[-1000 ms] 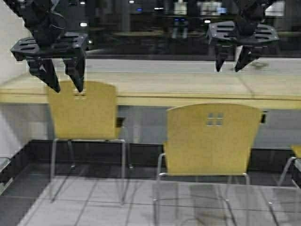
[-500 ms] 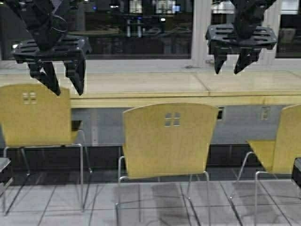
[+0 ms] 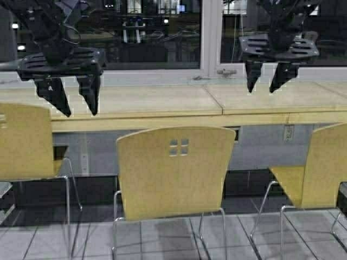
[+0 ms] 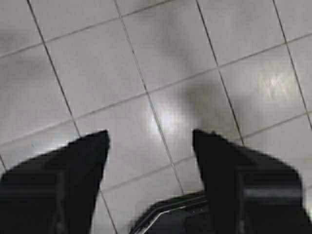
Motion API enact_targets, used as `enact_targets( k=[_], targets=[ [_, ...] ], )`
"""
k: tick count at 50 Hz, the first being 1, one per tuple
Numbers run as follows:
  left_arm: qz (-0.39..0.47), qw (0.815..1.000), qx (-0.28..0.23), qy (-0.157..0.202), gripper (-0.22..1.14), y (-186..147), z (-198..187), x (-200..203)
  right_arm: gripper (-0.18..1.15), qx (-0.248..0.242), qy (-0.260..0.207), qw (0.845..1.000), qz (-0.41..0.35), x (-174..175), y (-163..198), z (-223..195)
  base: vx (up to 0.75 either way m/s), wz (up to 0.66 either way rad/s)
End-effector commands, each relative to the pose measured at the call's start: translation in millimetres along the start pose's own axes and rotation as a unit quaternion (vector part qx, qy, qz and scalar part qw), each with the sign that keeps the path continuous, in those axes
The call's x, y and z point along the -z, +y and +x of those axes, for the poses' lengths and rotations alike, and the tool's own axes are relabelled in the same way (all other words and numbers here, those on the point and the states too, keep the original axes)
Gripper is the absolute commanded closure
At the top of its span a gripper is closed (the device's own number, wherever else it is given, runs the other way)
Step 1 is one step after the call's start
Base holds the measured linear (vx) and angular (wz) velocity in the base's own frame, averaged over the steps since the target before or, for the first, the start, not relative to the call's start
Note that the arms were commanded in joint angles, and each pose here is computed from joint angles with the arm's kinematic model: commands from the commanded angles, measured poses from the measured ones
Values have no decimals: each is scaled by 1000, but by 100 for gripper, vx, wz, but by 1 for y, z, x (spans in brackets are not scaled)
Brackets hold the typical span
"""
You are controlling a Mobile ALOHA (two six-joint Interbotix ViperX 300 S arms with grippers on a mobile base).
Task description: Push the chairs under the table
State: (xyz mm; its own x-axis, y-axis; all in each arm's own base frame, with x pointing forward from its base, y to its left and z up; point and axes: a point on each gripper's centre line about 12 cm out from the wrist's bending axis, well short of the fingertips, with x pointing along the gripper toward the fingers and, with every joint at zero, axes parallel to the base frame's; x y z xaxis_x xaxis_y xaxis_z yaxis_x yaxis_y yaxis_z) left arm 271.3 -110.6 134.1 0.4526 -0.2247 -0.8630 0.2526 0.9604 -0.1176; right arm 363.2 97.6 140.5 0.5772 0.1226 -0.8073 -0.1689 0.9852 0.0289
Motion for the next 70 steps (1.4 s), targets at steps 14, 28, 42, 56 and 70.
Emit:
enact_targets(
  k=[14,28,42,56,70],
  targets=[
    [-54,998,3,-28,3,3,6,-7,12,-21,-19,997,75,-3,5,3,29,2],
    [-383,919,16,-87,3,10,44,-13,12,-49,-20,956,289,-6,12,31,26,-5],
    [-568,819,0,-82,3,4,70,1,12,-74,-27,887,455,-23,20,43,23,-5],
    [-625,779,-14,-52,3,-9,98,10,12,-72,9,860,505,-11,33,67,21,-5],
    [-651,758,-37,-34,3,-8,124,18,12,-52,36,849,525,8,34,91,18,5]
  ],
)
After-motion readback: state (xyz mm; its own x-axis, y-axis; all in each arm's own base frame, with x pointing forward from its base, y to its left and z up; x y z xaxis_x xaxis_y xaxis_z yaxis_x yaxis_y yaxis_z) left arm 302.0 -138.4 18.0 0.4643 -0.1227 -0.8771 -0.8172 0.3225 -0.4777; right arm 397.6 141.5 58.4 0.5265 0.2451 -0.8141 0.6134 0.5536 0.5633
